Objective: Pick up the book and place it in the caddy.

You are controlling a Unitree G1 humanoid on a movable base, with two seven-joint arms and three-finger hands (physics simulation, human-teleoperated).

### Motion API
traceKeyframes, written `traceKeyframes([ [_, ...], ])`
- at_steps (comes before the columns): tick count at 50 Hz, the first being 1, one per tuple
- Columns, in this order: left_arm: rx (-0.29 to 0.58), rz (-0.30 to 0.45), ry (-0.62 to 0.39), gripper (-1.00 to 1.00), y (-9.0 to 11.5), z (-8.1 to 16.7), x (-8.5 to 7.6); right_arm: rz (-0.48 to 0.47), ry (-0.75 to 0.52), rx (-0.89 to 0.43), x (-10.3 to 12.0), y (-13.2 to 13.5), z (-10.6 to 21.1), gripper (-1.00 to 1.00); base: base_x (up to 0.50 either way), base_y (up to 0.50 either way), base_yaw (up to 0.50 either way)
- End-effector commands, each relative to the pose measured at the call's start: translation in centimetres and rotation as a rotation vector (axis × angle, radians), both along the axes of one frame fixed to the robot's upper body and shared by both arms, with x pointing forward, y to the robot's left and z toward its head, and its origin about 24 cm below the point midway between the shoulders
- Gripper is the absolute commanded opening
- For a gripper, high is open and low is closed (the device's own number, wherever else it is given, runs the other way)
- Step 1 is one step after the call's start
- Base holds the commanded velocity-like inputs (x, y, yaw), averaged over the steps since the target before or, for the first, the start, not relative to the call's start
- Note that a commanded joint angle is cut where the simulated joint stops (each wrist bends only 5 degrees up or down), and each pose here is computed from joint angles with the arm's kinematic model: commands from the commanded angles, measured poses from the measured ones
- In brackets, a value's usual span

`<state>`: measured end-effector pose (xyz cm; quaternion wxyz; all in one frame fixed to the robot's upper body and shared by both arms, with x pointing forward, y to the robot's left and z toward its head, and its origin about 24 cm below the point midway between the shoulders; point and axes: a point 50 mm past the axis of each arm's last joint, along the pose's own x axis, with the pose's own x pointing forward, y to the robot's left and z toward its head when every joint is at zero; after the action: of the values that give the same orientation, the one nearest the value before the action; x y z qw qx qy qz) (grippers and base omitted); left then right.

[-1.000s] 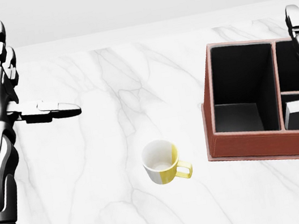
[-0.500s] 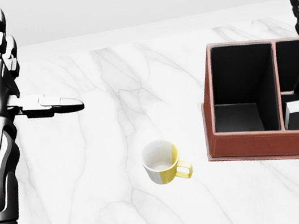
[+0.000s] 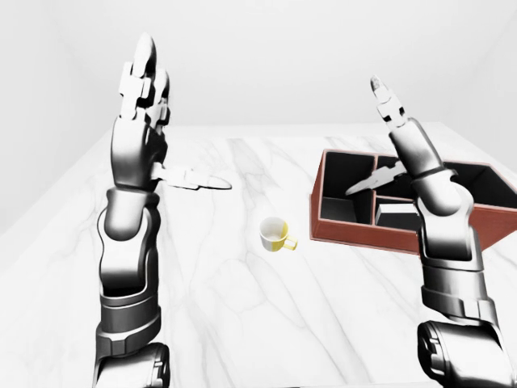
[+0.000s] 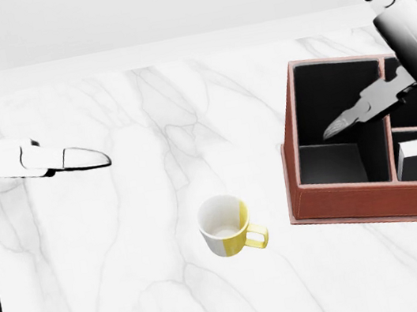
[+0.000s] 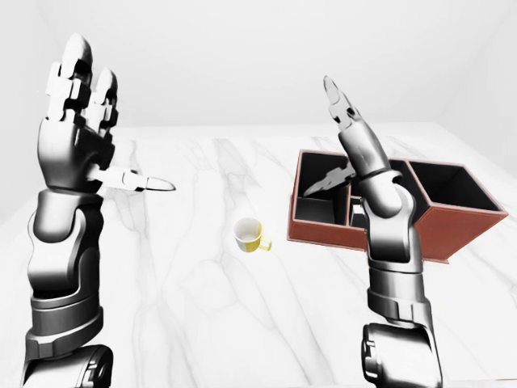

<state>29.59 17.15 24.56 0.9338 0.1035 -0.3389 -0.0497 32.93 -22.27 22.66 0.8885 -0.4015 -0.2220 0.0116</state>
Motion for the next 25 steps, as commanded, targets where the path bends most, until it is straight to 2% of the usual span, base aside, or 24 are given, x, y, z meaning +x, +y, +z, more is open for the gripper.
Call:
traceKeyframes([
  [1, 0.0, -0.094, -0.294, 1.0, -0.8, 3.2, -7.4, 0.308, -0.227, 0.106, -8.4, 3.8, 1.7, 1.0, 0.0, 0.0, 0.0],
  [2, 0.004, -0.098, -0.313, 1.0, -0.9, 3.3, -8.0, 0.309, -0.228, 0.106, -8.5, 3.8, 1.7, 1.0, 0.0, 0.0, 0.0],
  [6, -0.01, -0.11, -0.461, 1.0, -0.4, 4.6, -11.8, 0.342, -0.29, 0.146, -11.7, 3.6, 1.8, 1.0, 0.0, 0.0, 0.0],
  [8, -0.025, -0.113, -0.505, 1.0, -0.2, 4.9, -12.9, 0.34, -0.301, 0.157, -12.4, 3.4, 1.7, 1.0, 0.0, 0.0, 0.0],
  [9, -0.035, -0.115, -0.556, 1.0, 0.0, 5.2, -14.2, 0.339, -0.314, 0.173, -13.1, 3.2, 1.7, 1.0, 0.0, 0.0, 0.0],
  [12, -0.072, -0.133, -0.602, 1.0, 0.5, 5.5, -15.8, 0.344, -0.359, 0.197, -14.5, 2.8, 2.1, 1.0, 0.0, 0.0, 0.0],
  [15, -0.199, -0.197, -0.515, 1.0, 1.5, 5.2, -15.9, 0.345, -0.401, 0.212, -15.9, 2.5, 2.4, 1.0, 0.0, 0.0, 0.0],
  [17, -0.288, -0.236, -0.384, 1.0, 1.9, 4.8, -15.6, 0.344, -0.429, 0.228, -16.8, 2.4, 2.6, 1.0, 0.0, 0.0, 0.0],
  [18, -0.302, -0.24, -0.307, 1.0, 2.0, 4.5, -15.4, 0.344, -0.44, 0.233, -17.1, 2.3, 2.7, 1.0, 0.0, 0.0, 0.0],
  [21, -0.296, -0.222, -0.152, 1.0, 2.0, 3.5, -14.9, 0.347, -0.46, 0.249, -18.4, 2.1, 2.7, 1.0, 0.0, 0.0, 0.0],
  [25, -0.251, -0.185, -0.006, 1.0, 1.9, 2.1, -14.6, 0.352, -0.477, 0.277, -19.9, 1.9, 2.6, 1.0, 0.0, 0.0, 0.0],
])
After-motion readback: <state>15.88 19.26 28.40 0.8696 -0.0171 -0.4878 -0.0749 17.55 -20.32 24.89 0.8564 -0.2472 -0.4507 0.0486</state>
